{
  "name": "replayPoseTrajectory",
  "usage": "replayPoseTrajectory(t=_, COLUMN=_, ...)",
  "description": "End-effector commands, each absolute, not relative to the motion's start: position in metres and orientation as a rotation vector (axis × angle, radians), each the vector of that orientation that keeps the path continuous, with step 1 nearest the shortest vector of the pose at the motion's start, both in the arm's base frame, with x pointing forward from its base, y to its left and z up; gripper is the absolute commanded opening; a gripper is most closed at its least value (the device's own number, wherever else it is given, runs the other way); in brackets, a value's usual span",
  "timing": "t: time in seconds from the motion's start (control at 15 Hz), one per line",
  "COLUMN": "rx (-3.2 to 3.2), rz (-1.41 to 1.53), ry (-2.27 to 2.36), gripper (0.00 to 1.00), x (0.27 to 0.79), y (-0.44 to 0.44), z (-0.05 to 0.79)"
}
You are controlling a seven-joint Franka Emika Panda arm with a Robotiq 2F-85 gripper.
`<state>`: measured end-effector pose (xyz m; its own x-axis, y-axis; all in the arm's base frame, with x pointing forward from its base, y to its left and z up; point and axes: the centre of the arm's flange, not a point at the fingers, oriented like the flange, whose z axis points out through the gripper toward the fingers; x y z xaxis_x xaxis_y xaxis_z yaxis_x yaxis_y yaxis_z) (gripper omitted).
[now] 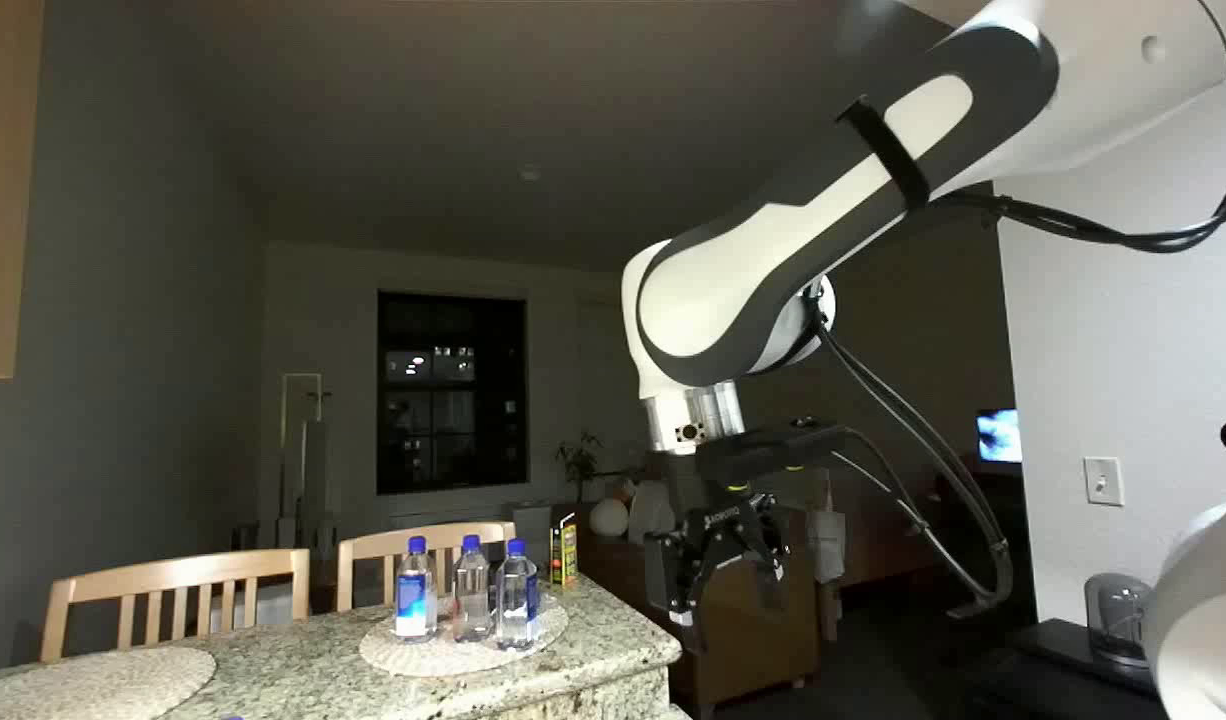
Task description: Move the towel to the right
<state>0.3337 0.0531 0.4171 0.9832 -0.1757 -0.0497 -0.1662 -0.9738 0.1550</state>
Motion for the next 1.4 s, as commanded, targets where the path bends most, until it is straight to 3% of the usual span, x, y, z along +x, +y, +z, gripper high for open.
replayPoseTrajectory(t=0.0, rx=2.978, rz=-0.095, ry=-0.258, gripper=1.00, x=0.334, y=0.053, z=0.417)
replayPoseTrajectory(t=1.0, rx=2.978, rz=-0.095, ry=-0.258, gripper=1.00, x=0.334, y=0.053, z=0.417)
replayPoseTrajectory(t=1.33, rx=3.037, rz=0.074, ry=-0.287, gripper=1.00, x=0.367, y=0.054, z=0.431)
